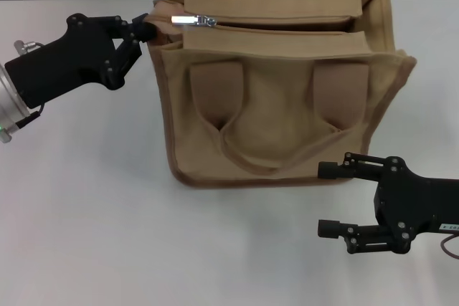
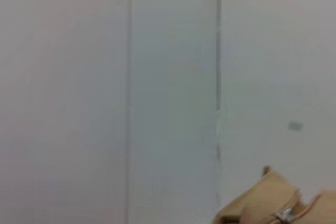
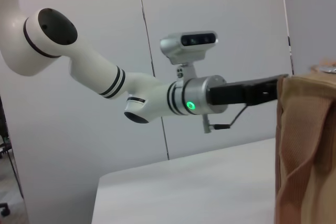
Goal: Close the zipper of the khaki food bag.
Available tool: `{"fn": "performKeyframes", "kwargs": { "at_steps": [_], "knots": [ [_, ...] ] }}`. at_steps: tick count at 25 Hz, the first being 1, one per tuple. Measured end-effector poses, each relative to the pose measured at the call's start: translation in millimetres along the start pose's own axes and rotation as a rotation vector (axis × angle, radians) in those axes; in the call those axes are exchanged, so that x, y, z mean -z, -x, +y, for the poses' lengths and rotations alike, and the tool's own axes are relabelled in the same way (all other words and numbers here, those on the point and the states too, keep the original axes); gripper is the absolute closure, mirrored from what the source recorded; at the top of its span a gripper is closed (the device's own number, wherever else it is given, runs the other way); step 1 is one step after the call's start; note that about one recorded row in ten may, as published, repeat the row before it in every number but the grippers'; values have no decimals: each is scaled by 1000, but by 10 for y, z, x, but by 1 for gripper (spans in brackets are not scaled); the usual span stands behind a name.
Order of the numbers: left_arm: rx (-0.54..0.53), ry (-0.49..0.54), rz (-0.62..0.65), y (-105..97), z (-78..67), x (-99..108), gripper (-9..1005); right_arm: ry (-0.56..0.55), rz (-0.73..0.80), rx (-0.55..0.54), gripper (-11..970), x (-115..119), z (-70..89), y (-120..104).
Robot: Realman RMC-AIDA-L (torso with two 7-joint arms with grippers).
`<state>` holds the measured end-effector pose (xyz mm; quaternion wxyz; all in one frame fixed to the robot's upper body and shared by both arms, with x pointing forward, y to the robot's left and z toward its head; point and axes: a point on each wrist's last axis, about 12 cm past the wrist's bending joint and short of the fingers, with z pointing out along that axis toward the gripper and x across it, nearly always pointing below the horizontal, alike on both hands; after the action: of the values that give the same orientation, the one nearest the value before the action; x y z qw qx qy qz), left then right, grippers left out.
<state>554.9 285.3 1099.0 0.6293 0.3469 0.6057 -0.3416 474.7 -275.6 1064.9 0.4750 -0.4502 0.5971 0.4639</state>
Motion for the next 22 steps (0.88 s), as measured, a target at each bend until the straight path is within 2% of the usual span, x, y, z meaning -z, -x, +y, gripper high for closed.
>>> {"fn": "performKeyframes", "kwargs": {
  "at_steps": [6,12,17,22],
  "knots": [
    [-11,-67,-70,76,-82,7,966,2,-83,20,157,26,12,92],
    [-10,-89,-105,107,-121,-113,964,3,-246,35,157,79,12,290],
    [-22,-140,-135,171,-154,-237,963,-17,-349,-2,158,119,-94,484],
    [-27,-154,-141,177,-170,-251,961,6,-350,-102,158,88,-247,636]
  ]
}}
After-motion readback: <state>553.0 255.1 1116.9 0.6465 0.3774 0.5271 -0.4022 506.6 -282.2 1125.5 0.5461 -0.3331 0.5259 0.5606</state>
